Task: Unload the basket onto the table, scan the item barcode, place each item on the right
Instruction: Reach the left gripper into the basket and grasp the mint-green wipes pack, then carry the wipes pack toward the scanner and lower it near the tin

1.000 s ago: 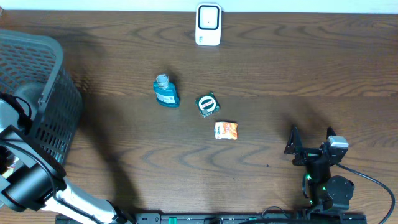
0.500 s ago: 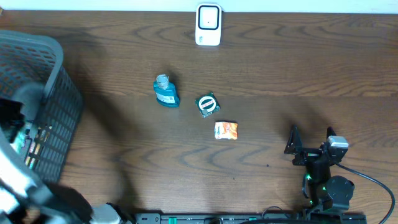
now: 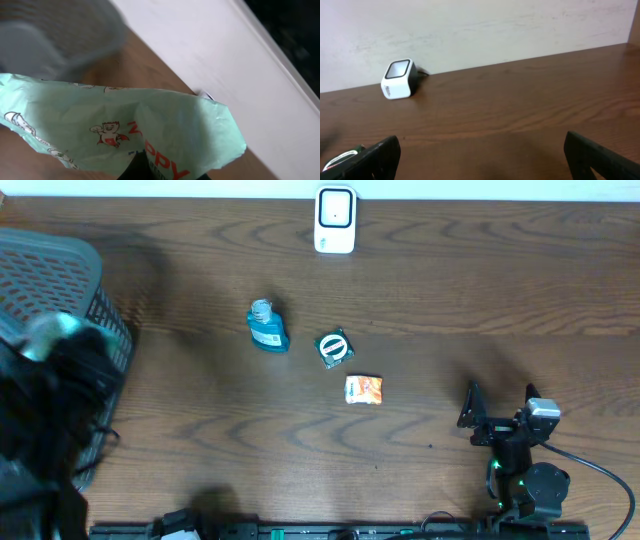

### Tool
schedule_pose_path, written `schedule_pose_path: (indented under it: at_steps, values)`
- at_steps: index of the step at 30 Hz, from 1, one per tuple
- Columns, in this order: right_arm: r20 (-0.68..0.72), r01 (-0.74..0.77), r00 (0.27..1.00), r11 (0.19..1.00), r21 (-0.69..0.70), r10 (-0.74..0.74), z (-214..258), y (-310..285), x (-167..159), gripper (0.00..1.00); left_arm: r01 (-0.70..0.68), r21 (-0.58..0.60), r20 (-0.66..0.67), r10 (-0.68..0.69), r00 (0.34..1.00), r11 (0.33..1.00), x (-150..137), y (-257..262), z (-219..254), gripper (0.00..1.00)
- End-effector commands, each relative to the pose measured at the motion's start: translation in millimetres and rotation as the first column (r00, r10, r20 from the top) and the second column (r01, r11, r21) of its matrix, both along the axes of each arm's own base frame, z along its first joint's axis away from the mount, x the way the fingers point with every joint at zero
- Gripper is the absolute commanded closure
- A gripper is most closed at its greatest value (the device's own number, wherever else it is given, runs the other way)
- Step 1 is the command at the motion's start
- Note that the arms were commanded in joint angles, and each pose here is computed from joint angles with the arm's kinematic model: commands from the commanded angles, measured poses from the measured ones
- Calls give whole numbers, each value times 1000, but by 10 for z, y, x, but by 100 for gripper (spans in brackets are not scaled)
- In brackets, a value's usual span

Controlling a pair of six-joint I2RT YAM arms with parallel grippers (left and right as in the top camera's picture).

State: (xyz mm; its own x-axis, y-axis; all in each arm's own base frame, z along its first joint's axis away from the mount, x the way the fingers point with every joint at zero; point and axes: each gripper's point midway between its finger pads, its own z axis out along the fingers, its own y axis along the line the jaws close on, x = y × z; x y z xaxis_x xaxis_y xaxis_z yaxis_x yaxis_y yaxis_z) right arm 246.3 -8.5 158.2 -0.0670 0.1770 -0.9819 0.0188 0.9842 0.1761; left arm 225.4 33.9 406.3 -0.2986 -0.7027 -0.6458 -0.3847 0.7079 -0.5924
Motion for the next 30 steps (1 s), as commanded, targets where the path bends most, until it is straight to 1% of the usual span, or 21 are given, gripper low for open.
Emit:
schedule_pose_path:
  at_steps: [1, 4, 6, 12, 16, 19, 21, 25, 30]
  values:
    - [0, -5, 1000, 1000, -12, 5, -2, 15, -2, 1, 183, -4, -13, -183, 983, 983, 6, -407, -50, 93]
    - [0, -5, 1000, 1000, -12, 5, -2, 15, -2, 1, 300, -14, -68, -300, 951, 954, 50, -684, -228, 93]
    - [0, -5, 1000, 1000, -12, 5, -2, 15, -2, 1, 345, -14, -118, -344, 932, 939, 87, -815, -381, 93]
    - [0, -5, 1000, 1000, -12, 5, -2, 15, -2, 1, 398, -5, -294, -381, 876, 918, 186, -1129, -928, 93]
    - [1, -5, 1000, 1000, -12, 5, -1, 15, -2, 1, 458, 8, -424, -412, 806, 889, 221, -1440, -1340, 93]
    - [1, -5, 1000, 1000, -12, 5, -1, 15, -2, 1, 522, 22, -508, -440, 740, 853, 252, -1737, -1659, 93]
    - [0, -5, 1000, 1000, -12, 5, -2, 15, -2, 1, 561, 46, -560, -444, 699, 826, 275, -1902, -1859, 93]
    - [0, -5, 1000, 1000, -12, 5, -2, 15, -2, 1, 622, 105, -673, -405, 619, 776, 338, -2175, -2321, 93]
    - [0, -5, 1000, 1000, -12, 5, -2, 15, -2, 1, 664, 108, -755, -374, 539, 740, 449, -2474, -2902, 93]
